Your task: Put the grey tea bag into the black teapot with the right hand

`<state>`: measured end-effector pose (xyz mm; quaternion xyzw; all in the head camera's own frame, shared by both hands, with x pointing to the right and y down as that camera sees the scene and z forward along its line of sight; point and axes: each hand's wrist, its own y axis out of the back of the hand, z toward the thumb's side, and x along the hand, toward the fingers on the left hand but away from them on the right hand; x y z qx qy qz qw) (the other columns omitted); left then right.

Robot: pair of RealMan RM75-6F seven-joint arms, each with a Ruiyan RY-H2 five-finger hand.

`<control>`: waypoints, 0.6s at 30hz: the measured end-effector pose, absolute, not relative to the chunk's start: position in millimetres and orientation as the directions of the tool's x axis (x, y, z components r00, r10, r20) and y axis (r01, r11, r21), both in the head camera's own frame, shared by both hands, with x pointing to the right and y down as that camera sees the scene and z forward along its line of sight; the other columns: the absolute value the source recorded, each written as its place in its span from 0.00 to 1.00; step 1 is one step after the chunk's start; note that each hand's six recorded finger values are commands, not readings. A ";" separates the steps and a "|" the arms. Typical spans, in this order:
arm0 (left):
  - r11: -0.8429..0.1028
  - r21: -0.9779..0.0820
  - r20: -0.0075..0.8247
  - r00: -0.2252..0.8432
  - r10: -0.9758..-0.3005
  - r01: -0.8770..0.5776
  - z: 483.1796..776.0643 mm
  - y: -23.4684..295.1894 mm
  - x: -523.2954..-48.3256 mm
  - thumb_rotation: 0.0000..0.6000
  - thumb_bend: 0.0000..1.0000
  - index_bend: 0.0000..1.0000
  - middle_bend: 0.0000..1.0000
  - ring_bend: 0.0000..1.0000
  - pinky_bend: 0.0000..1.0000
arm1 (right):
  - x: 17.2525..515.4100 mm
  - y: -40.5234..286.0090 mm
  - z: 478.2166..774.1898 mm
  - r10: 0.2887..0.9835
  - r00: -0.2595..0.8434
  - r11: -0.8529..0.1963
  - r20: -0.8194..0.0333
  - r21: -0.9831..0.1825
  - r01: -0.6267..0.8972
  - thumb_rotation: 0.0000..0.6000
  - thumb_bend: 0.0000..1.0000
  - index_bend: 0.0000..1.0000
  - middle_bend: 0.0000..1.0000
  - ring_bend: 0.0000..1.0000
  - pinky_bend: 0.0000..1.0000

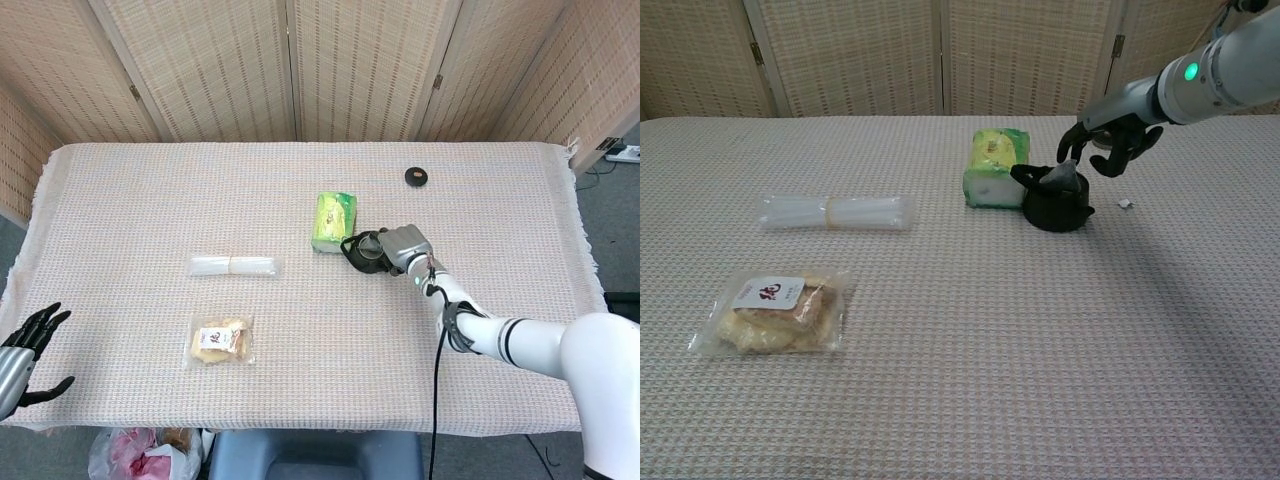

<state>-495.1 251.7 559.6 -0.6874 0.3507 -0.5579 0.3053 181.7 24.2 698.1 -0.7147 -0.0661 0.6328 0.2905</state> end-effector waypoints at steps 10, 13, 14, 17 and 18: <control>-0.565 -0.812 0.549 0.137 -0.825 -0.149 558.1 251.7 -495.1 1.00 0.27 0.00 0.00 0.00 0.24 | 179.9 30.1 708.2 0.437 0.183 -0.829 -0.880 -0.474 -0.298 1.00 0.72 0.20 0.13 0.90 1.00; -0.564 -0.812 0.547 0.139 -0.825 -0.150 557.4 252.0 -494.9 1.00 0.27 0.00 0.00 0.00 0.24 | 180.1 33.0 711.3 0.428 0.179 -0.829 -0.886 -0.464 -0.311 1.00 0.72 0.20 0.13 0.90 1.00; -0.564 -0.812 0.547 0.140 -0.825 -0.150 557.4 252.0 -494.9 1.00 0.27 0.00 0.00 0.00 0.24 | 180.0 34.1 712.3 0.426 0.178 -0.829 -0.887 -0.461 -0.315 1.00 0.72 0.21 0.13 0.90 1.00; -0.563 -0.813 0.547 0.140 -0.826 -0.149 557.1 252.1 -494.8 1.00 0.27 0.00 0.00 0.00 0.24 | 178.5 36.2 714.0 0.422 0.178 -0.827 -0.889 -0.458 -0.325 1.00 0.72 0.21 0.13 0.90 1.00; -0.563 -0.813 0.547 0.139 -0.826 -0.150 557.0 252.2 -495.1 1.00 0.27 0.00 0.00 0.00 0.24 | 178.2 36.1 714.0 0.424 0.179 -0.827 -0.888 -0.459 -0.324 1.00 0.72 0.21 0.13 0.90 1.00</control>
